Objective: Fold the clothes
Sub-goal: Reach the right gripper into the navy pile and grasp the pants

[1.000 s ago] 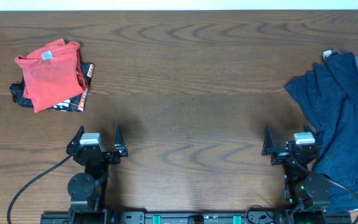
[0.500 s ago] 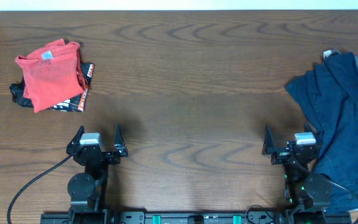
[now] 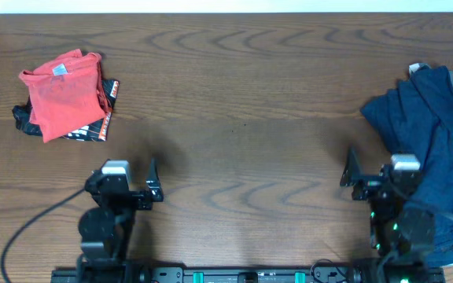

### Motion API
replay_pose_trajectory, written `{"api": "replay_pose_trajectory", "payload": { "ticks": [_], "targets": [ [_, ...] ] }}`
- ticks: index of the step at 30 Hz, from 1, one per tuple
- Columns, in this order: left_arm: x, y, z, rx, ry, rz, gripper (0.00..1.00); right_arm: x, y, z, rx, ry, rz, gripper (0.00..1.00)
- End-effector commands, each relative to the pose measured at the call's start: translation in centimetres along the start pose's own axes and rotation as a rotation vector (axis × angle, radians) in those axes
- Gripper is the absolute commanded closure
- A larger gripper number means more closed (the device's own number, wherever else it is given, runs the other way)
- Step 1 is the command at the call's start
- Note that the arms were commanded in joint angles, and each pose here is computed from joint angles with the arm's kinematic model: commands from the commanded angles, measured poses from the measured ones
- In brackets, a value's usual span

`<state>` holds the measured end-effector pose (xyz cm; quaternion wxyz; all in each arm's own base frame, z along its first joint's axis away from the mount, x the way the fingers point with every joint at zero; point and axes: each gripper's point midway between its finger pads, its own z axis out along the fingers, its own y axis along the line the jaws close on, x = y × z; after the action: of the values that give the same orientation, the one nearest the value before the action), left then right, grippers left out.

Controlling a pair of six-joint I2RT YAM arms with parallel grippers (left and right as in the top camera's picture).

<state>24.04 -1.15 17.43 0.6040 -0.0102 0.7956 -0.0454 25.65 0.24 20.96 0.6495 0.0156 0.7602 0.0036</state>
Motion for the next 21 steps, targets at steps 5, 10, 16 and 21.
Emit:
{"api": "replay_pose_trajectory", "payload": {
  "ticks": [5,10,16,21],
  "targets": [
    [-3.4,-0.6,0.0,-0.002,0.223,-0.025,0.02,-0.7,-0.3,4.2,0.044,0.321,-0.027,0.01],
    [-2.7,-0.8,0.4,0.0,0.424,-0.039,0.02,1.6,-1.3,7.1,0.07,0.626,-0.091,0.01],
    [-1.7,-0.8,0.9,-0.002,0.52,-0.048,0.02,3.8,-4.6,9.6,0.231,0.781,-0.153,0.01],
    [-1.6,-1.0,1.0,0.005,0.522,-0.05,0.02,6.4,-11.0,8.9,0.512,0.868,-0.089,0.01]
  ]
}}
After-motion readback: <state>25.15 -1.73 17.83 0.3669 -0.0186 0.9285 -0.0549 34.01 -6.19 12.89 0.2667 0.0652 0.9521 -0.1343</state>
